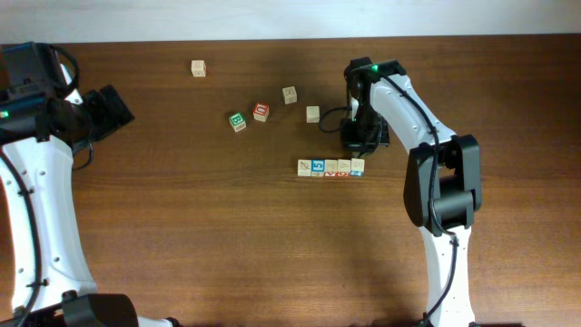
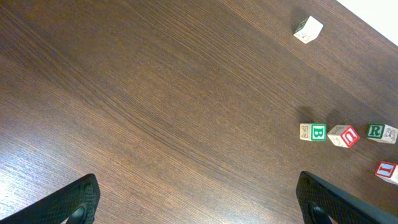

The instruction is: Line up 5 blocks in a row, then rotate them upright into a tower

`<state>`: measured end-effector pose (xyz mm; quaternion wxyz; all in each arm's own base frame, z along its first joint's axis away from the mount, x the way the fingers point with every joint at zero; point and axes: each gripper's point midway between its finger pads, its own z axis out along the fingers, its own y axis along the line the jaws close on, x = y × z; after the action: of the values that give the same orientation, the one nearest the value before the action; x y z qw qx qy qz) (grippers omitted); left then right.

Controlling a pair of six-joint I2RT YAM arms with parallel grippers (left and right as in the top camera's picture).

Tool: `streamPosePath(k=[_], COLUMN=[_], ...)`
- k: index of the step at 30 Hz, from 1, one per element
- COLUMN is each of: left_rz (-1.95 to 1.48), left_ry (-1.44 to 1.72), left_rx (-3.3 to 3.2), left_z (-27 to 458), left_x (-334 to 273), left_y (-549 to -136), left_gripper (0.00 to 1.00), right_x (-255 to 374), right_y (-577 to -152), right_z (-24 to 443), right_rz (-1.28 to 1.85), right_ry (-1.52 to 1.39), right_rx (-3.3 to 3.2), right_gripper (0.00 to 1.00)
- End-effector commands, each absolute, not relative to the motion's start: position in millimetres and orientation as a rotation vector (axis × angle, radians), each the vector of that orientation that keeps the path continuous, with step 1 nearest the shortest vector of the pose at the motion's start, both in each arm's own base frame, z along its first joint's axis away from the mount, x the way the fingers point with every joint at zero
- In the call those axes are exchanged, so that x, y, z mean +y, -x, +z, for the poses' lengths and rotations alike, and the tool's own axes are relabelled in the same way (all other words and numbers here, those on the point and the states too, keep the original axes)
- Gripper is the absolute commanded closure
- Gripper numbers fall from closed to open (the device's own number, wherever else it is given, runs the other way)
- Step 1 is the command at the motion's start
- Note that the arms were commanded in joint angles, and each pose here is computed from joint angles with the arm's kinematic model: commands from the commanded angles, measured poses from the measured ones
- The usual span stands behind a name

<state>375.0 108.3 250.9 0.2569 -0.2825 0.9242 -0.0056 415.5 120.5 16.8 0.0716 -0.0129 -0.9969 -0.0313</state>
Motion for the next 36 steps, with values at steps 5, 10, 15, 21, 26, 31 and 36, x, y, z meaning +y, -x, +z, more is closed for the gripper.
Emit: streamPosePath(k=[5, 10, 15, 21, 26, 31, 36], left_rz=[-0.032, -0.032, -0.032, -0.032, -0.032, -0.032, -0.033], left_ry=[0.775, 0.774, 0.775, 0.774, 0.774, 0.774, 0.775], left_rx=[2.495, 2.495, 2.495, 2.495, 2.495, 2.495, 2.495], left_z=[254.5, 254.5, 254.5, 254.5, 254.5, 254.5, 254.6], left_x=[108.1, 108.1, 108.1, 108.1, 108.1, 108.1, 108.1], left_y=[-378.9, -378.9, -378.9, -378.9, -378.9, -378.9, -378.9], left_gripper=[0.01, 0.01, 0.01, 0.01, 0.01, 0.01, 0.01], right_x=[131.1, 131.3, 131.7, 123.9, 101.6, 76.8, 74.3], right_y=[-410.6, -410.2, -412.0, -457.0, -466.9, -441.6, -413.2], right_z=[19.1, 19.2, 19.2, 70.5, 136.3, 130.6, 94.7], right_rz=[-0.105, -0.105, -0.107, -0.214, -0.241, -0.194, -0.15], right_ry=[-0.033, -0.032, -0.033, 0.047, 0.067, 0.14, 0.106], right_rx=[-2.993, -2.992, -2.999, -3.151, -3.227, -3.105, -2.958], right_gripper=[0.94, 0.96, 0.95, 0.85, 0.84, 0.85, 0.87])
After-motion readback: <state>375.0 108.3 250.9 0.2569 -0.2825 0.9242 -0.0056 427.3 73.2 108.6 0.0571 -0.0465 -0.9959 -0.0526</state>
